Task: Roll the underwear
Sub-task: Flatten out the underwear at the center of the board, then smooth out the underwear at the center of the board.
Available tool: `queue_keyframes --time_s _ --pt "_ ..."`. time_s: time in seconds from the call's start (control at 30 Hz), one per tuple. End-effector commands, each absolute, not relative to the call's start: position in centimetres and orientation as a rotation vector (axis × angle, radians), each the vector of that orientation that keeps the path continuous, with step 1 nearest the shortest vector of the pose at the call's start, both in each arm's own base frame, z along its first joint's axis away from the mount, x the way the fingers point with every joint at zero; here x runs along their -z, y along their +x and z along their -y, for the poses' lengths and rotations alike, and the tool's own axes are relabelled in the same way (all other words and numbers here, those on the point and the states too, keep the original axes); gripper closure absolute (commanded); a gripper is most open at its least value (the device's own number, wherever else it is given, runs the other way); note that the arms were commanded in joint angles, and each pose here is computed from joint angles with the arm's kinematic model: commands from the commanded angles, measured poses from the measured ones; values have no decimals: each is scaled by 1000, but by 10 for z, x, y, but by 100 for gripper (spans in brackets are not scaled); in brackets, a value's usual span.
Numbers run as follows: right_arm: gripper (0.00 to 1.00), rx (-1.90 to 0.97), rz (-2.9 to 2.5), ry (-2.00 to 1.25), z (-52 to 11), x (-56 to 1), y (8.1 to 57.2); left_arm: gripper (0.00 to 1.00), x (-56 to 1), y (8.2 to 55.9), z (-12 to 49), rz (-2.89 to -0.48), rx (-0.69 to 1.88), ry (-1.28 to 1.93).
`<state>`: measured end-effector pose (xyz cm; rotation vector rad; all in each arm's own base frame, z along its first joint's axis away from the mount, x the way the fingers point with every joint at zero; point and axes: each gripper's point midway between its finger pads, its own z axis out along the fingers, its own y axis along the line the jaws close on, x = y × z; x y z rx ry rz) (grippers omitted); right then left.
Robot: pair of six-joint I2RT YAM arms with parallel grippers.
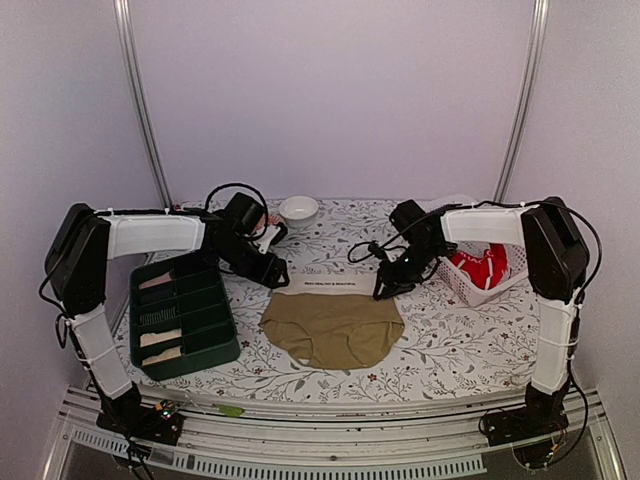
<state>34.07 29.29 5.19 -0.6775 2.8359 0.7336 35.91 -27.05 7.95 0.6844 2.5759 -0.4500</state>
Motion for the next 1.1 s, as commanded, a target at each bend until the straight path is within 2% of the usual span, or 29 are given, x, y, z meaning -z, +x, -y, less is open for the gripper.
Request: queue_keyframes --time_s 0.0,0.13,0.3,0.43,0.57,0.77,1.07 --pt "73 -616 -2963 -649 -263 -19 329 25 -84 353 277 -2562 463 711" --pt "74 -490 -3059 -597 -233 8 320 23 -82 350 275 -2574 438 711" --pt "76 -387 -3106 -567 -210 12 311 23 -84 345 270 -2581 429 704" --pt "76 -333 -3101 -560 -202 0 308 24 -82 337 265 -2601 421 691" --pt "76 -470 -2973 -574 -226 -40 322 27 -75 320 268 -2622 431 746" --pt "75 -568 -2859 -684 -254 -65 327 40 -57 295 286 -2656 393 888" --pt "77 -551 -2946 -753 -252 -21 302 65 -33 279 289 -2718 356 952"
